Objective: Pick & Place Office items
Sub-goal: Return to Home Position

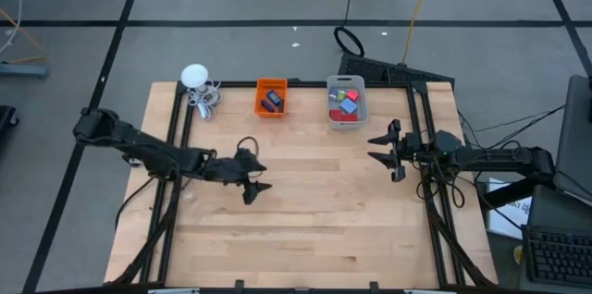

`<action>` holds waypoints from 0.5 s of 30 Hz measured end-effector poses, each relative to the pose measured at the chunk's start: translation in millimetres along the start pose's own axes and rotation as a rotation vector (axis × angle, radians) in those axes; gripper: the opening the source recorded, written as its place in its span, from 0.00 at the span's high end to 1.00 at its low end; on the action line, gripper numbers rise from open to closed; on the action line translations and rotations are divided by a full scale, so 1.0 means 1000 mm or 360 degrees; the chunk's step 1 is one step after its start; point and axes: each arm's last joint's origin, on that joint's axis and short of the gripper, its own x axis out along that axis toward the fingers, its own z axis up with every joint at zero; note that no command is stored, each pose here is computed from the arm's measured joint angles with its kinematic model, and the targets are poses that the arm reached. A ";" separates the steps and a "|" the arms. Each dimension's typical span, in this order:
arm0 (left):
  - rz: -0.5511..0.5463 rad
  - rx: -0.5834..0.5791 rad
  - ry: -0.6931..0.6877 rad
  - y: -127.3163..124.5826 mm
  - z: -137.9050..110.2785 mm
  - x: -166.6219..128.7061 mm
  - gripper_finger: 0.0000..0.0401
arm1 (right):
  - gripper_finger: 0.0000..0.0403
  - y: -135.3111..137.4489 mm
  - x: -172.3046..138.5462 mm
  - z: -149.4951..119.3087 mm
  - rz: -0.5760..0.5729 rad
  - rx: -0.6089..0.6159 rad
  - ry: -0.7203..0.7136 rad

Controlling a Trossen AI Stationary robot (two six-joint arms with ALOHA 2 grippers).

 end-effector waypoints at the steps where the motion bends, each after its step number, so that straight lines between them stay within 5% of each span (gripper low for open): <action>1: -0.0032 0.0018 -0.0081 0.001 -0.004 0.000 0.19 | 0.58 0.000 0.000 0.000 0.0000 0.0000 -0.0001; 15: -0.0389 0.0349 -0.0769 0.016 -0.029 -0.028 0.21 | 0.58 0.000 0.000 0.000 0.0000 0.0000 -0.0001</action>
